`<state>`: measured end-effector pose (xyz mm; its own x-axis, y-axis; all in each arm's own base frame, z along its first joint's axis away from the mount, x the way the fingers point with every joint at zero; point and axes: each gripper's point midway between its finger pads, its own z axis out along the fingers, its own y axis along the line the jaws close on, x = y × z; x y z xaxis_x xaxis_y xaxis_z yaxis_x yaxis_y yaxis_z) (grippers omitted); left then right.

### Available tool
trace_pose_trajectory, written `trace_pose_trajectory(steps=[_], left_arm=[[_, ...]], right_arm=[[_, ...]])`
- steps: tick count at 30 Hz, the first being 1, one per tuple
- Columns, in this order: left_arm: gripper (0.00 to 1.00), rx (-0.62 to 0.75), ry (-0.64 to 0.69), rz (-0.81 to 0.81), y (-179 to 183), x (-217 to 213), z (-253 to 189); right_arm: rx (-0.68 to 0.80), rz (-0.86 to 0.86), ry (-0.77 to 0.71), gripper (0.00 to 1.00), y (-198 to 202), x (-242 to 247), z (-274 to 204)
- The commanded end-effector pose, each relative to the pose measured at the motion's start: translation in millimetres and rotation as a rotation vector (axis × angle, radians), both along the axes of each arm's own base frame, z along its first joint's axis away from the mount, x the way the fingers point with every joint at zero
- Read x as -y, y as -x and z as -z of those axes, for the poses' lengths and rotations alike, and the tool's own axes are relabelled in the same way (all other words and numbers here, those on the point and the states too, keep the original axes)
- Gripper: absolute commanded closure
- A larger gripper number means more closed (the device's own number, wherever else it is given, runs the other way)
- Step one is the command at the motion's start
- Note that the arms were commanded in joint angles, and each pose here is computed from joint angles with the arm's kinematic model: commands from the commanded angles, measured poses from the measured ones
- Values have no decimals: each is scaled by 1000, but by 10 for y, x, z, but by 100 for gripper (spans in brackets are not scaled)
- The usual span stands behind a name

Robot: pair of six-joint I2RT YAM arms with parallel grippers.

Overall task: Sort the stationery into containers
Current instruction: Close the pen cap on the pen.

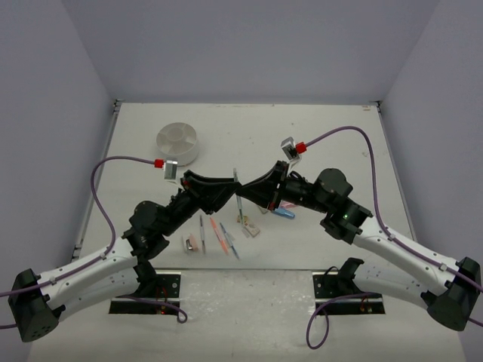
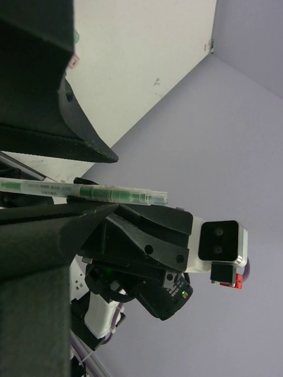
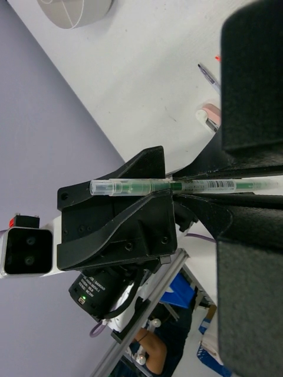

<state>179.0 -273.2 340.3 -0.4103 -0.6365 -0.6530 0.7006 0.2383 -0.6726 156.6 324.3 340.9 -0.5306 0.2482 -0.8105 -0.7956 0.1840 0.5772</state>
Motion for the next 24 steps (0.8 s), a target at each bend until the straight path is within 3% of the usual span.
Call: trace_pose_trajectory(steps=[1, 2, 6, 8, 13, 15, 17, 22, 24], left_arm=[[72, 13, -32, -4, -17, 26, -54], [80, 13, -31, -4, -19, 27, -62], [88, 29, -18, 1, -1, 24, -126], [99, 44, -16, 6, 16, 24, -156], [100, 73, -11, 25, 56, 38, -217], [100, 97, -13, 31, 82, 35, -267], [100, 133, -20, 44, 129, 32, -335], [100, 207, -9, 60, 231, -11, -465], [100, 208, -3, 57, 234, -26, -462]], right_arm=[[77, -33, -51, 100, 63, -7, -263], [78, -37, -47, 100, 68, -10, -252], [78, -58, -26, 100, 97, -25, -190], [77, -72, -15, 100, 105, -40, -156], [81, -104, 3, 96, 150, -59, -94], [83, -128, 22, 75, 180, -70, -39], [69, -154, 43, 63, 213, -81, 39], [46, -224, 58, 53, 331, -156, 145], [41, -234, 57, 63, 350, -196, 141]])
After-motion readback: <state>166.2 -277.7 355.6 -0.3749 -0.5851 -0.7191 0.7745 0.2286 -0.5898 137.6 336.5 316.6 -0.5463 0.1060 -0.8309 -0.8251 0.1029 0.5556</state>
